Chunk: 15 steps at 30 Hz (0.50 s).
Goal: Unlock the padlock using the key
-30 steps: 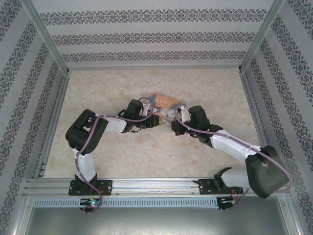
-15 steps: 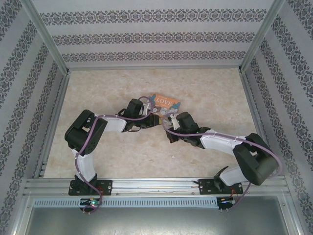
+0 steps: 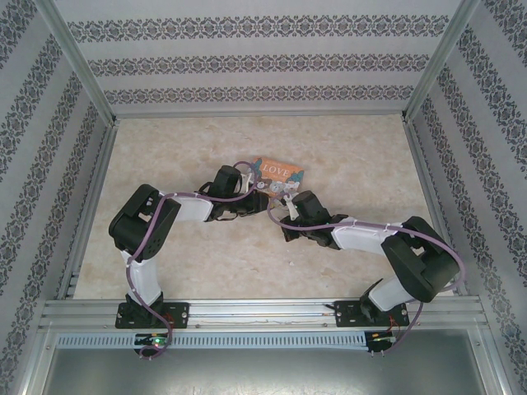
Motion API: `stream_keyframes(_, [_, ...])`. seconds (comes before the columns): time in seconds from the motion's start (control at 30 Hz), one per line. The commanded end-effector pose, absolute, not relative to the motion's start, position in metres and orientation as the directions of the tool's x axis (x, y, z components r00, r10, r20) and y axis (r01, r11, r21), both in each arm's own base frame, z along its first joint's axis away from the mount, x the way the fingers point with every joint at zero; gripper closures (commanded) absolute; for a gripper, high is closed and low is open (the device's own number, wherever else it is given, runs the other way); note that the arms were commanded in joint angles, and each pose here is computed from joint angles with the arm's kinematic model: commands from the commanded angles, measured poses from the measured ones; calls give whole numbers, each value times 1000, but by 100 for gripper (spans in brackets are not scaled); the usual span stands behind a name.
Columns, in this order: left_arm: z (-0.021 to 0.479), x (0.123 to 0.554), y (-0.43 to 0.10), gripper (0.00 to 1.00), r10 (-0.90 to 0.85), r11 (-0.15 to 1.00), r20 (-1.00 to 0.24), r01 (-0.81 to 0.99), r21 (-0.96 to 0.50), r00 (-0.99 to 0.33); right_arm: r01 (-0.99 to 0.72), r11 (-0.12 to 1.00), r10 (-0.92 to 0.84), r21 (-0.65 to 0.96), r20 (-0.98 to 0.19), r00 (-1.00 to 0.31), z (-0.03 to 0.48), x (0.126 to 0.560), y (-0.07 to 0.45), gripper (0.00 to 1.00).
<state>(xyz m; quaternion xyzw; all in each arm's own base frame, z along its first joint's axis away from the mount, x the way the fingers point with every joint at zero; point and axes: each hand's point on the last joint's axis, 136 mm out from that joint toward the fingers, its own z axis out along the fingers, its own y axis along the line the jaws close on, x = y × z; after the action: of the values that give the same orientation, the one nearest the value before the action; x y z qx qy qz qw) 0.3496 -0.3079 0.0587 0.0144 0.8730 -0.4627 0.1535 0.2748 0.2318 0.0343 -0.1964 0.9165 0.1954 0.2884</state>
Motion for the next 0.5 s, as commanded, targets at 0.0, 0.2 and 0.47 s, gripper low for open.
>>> stream_keyframes(0.0, [86, 351, -319, 85, -106, 522, -310, 213, -826, -945, -483, 854, -254, 195, -653, -714, 43, 287, 236, 100])
stream_keyframes(0.2, [86, 352, -319, 85, -110, 519, -306, 208, -829, -946, -492, 846, -244, 205, -671, -700, 49, 291, 240, 100])
stream_keyframes(0.47, [88, 352, -320, 85, -113, 516, -309, 210, -831, -944, -500, 843, -245, 199, -685, -686, 52, 296, 244, 100])
